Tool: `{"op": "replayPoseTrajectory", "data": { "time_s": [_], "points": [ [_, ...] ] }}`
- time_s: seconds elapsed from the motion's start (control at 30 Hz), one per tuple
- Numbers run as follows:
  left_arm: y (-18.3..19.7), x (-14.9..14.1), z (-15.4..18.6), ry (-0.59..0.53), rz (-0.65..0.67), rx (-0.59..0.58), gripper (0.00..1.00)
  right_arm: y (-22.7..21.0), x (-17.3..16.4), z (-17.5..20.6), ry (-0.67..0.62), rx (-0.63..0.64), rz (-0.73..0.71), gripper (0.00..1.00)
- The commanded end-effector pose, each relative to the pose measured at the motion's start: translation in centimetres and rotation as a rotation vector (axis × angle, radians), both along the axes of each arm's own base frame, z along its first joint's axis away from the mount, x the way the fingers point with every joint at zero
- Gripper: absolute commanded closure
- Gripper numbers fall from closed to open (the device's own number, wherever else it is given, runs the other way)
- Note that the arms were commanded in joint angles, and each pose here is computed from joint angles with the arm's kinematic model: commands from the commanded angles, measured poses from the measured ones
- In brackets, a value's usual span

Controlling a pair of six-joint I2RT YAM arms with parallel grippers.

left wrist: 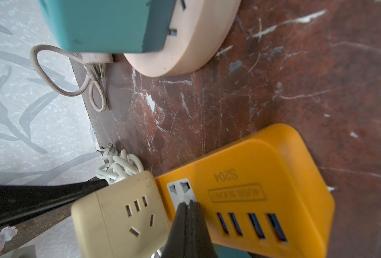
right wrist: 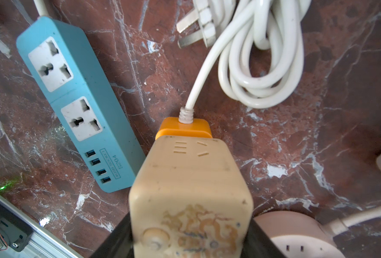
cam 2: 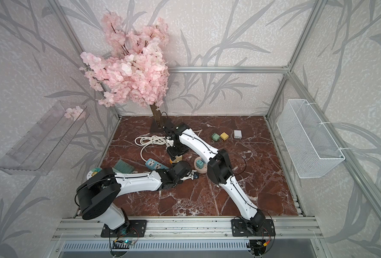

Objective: Pull the plug off the socket
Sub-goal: Remove the plug from the socket.

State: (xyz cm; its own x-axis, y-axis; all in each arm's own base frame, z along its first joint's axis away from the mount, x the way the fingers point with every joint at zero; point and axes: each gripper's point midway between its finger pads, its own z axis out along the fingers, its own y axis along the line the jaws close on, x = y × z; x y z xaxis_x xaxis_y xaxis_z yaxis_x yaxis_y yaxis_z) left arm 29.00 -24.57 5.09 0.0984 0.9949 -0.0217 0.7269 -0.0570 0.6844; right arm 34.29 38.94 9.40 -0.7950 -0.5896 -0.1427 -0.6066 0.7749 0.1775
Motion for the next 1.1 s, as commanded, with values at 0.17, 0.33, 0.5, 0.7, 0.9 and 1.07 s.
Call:
{"op": "replayPoseTrajectory", "data": {
  "time_s": [0.17, 0.33, 0.5, 0.7, 0.9, 1.07],
  "points": [
    [3.3, -5.1, -5.1, 0.279, -0.007, 0.119, 1.0, 0.8, -1.6, 2.3, 0.071, 0.082, 0.047, 1.0],
    [3.8, -5.4, -5.6, 0.3, 0.0, 0.125, 1.0, 0.9, -1.7, 2.5, 0.093, 0.105, 0.037, 1.0],
    [4.1, -6.0, -5.9, 0.349, 0.016, 0.104, 1.0, -0.7, -0.5, 3.0, -0.024, -0.001, 0.007, 1.0],
    [4.3, -6.8, -6.4, 0.425, 0.029, 0.084, 1.0, -2.0, -0.3, 3.9, -0.241, -0.219, 0.066, 1.0],
    [4.5, -7.1, -7.0, 0.444, 0.027, 0.098, 1.0, -2.6, -0.2, 3.1, -0.255, -0.296, 0.08, 1.0],
    [4.6, -7.4, -7.2, 0.455, 0.025, 0.099, 1.0, -1.1, -0.5, 3.7, -0.149, -0.124, 0.049, 1.0]
  ]
}}
